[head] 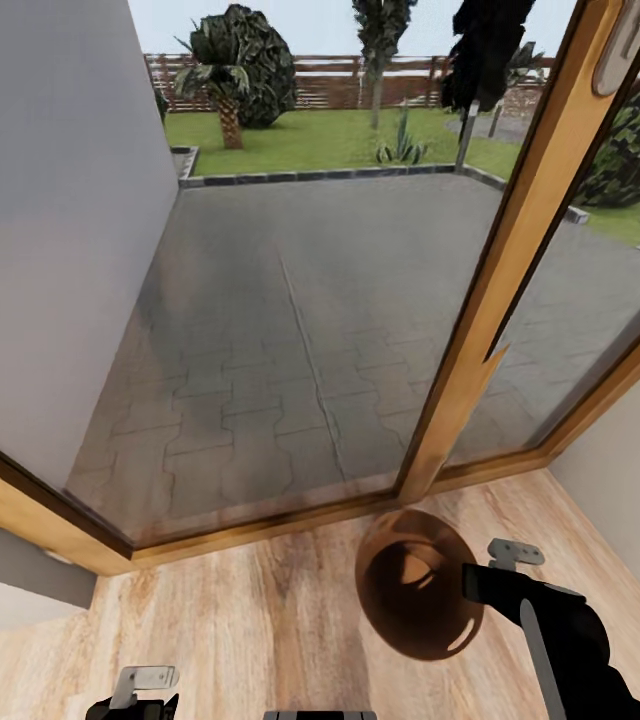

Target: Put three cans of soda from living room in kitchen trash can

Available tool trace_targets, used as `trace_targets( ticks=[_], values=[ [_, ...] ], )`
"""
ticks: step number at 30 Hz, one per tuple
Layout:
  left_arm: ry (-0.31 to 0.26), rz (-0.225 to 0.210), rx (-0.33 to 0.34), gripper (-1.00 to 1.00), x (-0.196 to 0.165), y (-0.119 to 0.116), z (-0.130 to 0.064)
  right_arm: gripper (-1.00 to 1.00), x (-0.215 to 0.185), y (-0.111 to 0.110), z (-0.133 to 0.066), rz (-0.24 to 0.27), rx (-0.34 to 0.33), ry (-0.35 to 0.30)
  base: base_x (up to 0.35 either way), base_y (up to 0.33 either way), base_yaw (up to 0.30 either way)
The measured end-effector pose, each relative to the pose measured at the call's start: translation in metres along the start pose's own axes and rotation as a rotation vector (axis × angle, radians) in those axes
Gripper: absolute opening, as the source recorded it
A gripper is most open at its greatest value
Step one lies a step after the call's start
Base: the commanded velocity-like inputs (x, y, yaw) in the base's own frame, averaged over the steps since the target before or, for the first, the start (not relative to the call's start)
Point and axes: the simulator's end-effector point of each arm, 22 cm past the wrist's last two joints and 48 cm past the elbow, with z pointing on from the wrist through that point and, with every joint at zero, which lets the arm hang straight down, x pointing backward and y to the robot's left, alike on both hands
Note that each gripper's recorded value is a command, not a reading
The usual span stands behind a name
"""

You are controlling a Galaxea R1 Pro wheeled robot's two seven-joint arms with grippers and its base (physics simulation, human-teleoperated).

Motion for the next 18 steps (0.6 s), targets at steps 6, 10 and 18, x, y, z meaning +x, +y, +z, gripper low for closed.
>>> trace_targets(
  ticks=[6,10,18],
  values=[
    [-0.01,0.0,-0.001,1.0,-0.004,0.001,-0.002,-1.0,-0.003,0.003,-0.003,0.005,-0.01,-0.009,0.0,0.0,0.0],
    [-0.016,-0.001,-0.002,1.0,-0.006,0.002,-0.003,-1.0,-0.005,0.002,-0.005,0.001,-0.005,-0.014,0.0,0.0,0.0],
    [-0.029,-0.002,-0.002,1.0,-0.011,0.002,-0.005,-1.0,-0.01,0.003,-0.009,0.001,-0.008,-0.027,0.0,0.0,0.0]
  ],
)
